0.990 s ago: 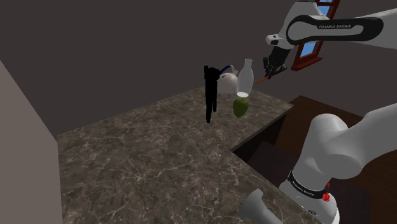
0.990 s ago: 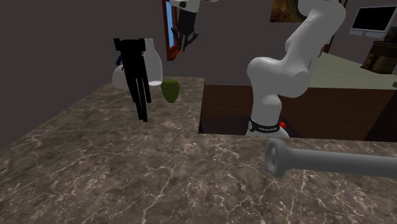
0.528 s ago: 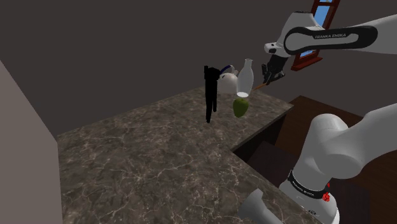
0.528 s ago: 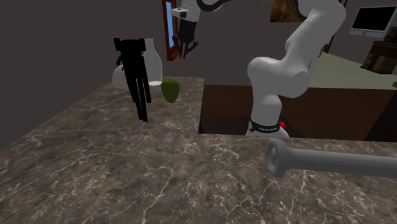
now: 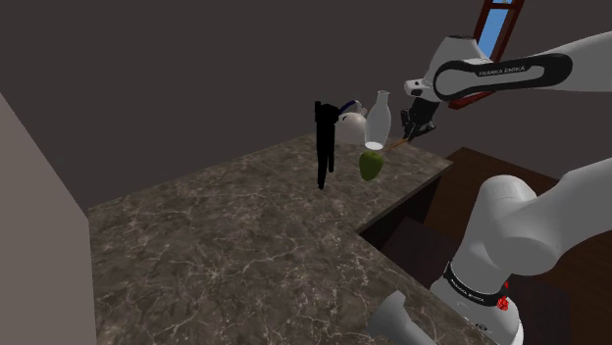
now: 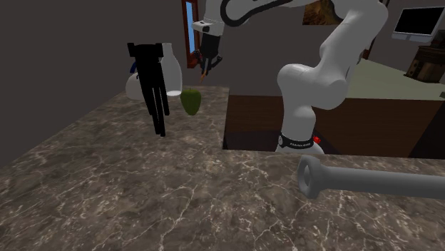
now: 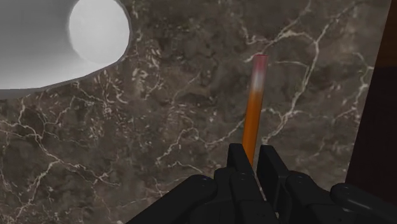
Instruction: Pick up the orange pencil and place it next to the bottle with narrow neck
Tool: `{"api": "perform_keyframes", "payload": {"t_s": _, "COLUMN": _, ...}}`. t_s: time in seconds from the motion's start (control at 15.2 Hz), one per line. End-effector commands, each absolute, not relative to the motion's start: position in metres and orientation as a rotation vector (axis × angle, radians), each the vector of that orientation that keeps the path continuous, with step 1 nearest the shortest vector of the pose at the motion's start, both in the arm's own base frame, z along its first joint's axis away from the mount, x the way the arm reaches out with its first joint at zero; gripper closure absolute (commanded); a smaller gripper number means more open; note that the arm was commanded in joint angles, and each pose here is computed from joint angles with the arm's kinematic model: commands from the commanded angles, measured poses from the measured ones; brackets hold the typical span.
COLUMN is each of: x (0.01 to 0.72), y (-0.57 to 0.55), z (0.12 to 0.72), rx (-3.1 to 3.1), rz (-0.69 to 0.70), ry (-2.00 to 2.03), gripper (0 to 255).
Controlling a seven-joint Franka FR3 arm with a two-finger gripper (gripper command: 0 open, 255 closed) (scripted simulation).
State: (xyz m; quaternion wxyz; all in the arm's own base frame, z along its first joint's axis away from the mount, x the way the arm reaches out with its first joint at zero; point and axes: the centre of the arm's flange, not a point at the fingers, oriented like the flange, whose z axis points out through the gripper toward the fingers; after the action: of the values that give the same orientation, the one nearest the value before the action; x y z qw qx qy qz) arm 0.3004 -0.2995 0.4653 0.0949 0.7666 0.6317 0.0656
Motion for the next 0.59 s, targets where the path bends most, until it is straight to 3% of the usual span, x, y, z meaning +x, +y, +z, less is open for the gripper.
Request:
{"api": "perform_keyframes", "payload": {"t_s": 0.0, "x": 0.301, "y": -0.300, "z": 0.454, "rx": 2.273, "rz": 0.195, "ry": 1.873, "gripper": 255}}
{"api": "perform_keyframes", "payload": {"t_s": 0.53, "x": 0.301, "y": -0.300, "z": 0.412, "rx": 2.273, "rz": 0.195, "ry": 1.873, "gripper": 255}}
